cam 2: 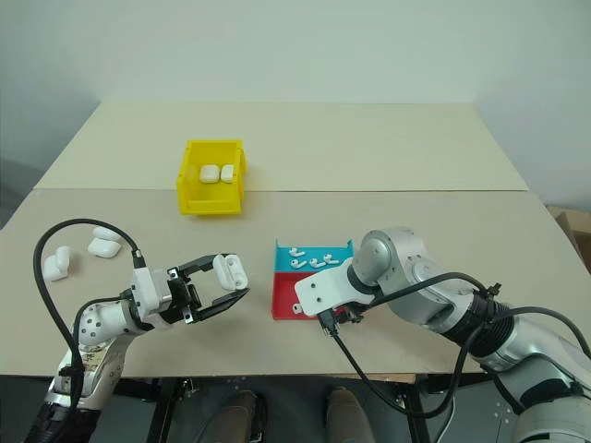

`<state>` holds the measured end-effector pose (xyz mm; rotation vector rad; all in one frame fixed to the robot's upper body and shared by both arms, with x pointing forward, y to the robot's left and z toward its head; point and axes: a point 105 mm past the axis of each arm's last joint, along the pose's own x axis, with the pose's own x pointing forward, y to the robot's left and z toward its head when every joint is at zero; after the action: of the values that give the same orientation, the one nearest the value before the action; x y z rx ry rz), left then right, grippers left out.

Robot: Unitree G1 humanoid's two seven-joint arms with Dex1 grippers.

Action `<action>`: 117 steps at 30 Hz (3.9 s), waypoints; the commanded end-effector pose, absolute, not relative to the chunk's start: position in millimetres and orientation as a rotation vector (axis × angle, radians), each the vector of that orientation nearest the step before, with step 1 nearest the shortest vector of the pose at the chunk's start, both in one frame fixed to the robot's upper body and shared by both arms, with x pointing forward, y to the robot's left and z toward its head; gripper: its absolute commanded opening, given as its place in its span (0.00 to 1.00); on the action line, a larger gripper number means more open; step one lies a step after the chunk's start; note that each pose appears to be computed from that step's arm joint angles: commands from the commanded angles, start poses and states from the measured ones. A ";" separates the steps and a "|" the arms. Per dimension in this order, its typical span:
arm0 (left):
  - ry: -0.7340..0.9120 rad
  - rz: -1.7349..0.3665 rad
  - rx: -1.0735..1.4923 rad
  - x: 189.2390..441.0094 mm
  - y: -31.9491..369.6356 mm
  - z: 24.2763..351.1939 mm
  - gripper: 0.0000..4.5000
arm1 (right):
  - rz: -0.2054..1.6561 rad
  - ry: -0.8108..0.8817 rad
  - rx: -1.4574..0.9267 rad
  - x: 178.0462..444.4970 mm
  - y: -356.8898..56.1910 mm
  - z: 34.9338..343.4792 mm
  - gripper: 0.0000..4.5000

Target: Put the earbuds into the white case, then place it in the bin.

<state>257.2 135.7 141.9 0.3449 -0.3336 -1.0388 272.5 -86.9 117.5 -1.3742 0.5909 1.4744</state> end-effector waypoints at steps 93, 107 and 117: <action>-0.321 -0.994 0.434 259.1 138.6 146.7 0.62 | 1.424 0.580 -1.441 285.0 -85.4 120.1 0.19; -0.399 -1.047 0.333 255.9 129.8 171.7 0.62 | 1.402 0.432 -1.245 273.1 -82.5 175.5 0.19; -0.463 -1.199 0.177 251.8 107.1 215.1 0.62 | 1.223 0.037 -0.848 269.9 -110.7 279.5 0.19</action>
<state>257.0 111.6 203.0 0.2041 -0.4270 -1.1637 272.1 -107.2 256.9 -0.8862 0.1594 1.2598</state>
